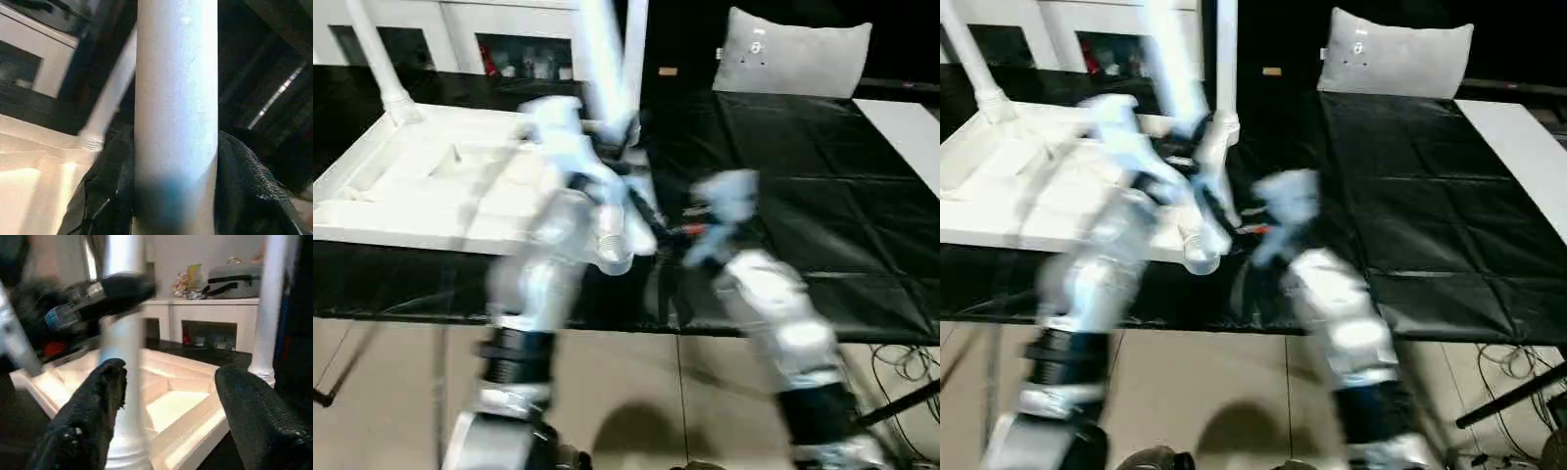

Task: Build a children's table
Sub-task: Move to table

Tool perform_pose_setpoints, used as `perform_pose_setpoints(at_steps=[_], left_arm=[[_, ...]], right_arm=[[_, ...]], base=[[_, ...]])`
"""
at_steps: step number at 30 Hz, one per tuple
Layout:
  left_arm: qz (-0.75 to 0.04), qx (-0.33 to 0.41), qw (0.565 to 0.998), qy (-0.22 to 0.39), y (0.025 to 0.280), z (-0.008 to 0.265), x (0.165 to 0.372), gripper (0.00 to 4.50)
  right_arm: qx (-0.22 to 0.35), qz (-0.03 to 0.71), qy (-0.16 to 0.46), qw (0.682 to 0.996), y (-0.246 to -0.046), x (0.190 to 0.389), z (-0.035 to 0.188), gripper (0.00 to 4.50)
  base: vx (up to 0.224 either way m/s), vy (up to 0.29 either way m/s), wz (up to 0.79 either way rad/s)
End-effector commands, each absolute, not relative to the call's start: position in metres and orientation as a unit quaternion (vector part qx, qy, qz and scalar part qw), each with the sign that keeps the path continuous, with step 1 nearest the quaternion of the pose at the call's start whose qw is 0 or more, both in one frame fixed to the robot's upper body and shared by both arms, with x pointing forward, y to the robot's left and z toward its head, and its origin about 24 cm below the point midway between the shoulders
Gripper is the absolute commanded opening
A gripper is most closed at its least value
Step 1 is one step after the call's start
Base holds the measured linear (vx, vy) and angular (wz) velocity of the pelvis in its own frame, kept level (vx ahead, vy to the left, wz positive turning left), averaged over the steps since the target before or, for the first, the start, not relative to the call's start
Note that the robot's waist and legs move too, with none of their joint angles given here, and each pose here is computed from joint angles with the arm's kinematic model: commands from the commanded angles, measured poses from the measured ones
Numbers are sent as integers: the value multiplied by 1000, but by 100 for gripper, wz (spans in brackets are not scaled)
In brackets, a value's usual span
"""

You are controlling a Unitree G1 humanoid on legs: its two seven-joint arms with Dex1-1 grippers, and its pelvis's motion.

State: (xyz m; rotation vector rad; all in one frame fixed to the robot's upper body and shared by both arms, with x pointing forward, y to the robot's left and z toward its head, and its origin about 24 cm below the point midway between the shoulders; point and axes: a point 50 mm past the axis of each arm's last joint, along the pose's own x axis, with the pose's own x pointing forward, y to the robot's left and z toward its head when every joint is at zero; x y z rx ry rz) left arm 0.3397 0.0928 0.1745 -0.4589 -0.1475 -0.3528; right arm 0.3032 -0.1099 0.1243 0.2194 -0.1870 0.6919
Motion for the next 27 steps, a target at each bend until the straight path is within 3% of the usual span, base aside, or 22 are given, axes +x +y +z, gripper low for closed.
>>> perform_pose_setpoints(at_steps=[1, 5, 11, 14, 18, 20, 26, 27], left_arm=[[-204, -228, 949, -81, 90, 181, 340, 185], [-225, -231, 943, -80, 92, 182, 340, 185], [-255, -230, 936, -78, 92, 183, 339, 185], [-336, -236, 909, -72, 88, 183, 331, 185], [-384, -238, 889, -68, 86, 183, 326, 185], [-456, -252, 852, -61, 85, 185, 319, 185], [-537, -257, 803, -37, 80, 186, 311, 185], [-547, -252, 798, -32, 79, 185, 310, 185]], right_arm=[[149, 310, -97, 934, -132, 308, 134, 362], [167, 308, -64, 934, -146, 310, 134, 390], [187, 332, -34, 924, -149, 309, 134, 441], [194, 405, -12, 893, -146, 303, 139, 449], [188, 438, 3, 879, -146, 301, 140, 450], [172, 498, 25, 849, -143, 298, 143, 450], [139, 571, 52, 808, -139, 297, 145, 450], [136, 580, 56, 801, -138, 297, 145, 433]], base=[[0, 0, 0], [0, 0, 0], [0, 0, 0], [0, 0, 0], [0, 0, 0], [0, 0, 0], [0, 0, 0], [0, 0, 0]])
